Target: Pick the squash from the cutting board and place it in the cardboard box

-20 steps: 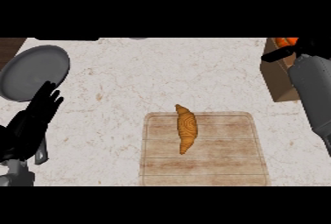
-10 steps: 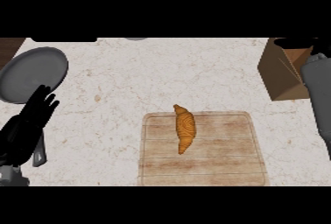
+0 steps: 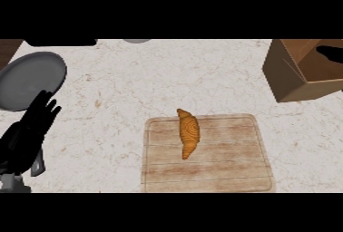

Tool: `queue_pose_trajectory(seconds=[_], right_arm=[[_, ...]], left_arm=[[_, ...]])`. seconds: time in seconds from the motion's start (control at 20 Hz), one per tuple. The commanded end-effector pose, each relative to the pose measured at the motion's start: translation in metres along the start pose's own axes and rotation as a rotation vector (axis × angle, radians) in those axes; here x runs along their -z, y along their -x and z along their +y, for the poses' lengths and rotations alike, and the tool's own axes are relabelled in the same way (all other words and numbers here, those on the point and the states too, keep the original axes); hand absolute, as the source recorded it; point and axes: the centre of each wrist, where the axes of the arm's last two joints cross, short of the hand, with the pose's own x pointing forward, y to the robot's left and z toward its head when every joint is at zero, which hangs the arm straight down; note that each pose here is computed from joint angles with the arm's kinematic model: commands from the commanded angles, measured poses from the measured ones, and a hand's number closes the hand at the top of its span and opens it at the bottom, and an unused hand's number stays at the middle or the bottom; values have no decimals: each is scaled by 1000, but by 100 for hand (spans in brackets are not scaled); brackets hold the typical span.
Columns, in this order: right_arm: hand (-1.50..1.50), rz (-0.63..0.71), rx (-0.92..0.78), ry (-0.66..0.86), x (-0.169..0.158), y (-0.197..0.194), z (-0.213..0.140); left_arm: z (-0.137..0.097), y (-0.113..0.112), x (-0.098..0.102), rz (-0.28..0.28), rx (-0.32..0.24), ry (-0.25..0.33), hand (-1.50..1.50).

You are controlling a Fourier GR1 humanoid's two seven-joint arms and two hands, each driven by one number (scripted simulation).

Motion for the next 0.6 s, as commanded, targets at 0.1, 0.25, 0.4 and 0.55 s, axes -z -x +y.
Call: queue_pose_trajectory(seconds=[0.1,0.25,0.4,0.55], right_arm=[[-150,-15,31,-29,0,25,-67],[-150,-30,31,-40,-9,50,-108],[-150,-21,37,-39,-14,37,-119],[-150,-49,23,-53,0,36,-123]], left_arm=[[-6,-9,1,1,18,3,0],[8,7,-12,-3,10,-6,0],[0,-4,6,-11,2,5,0],[-2,-25,17,-10,8,2,0]])
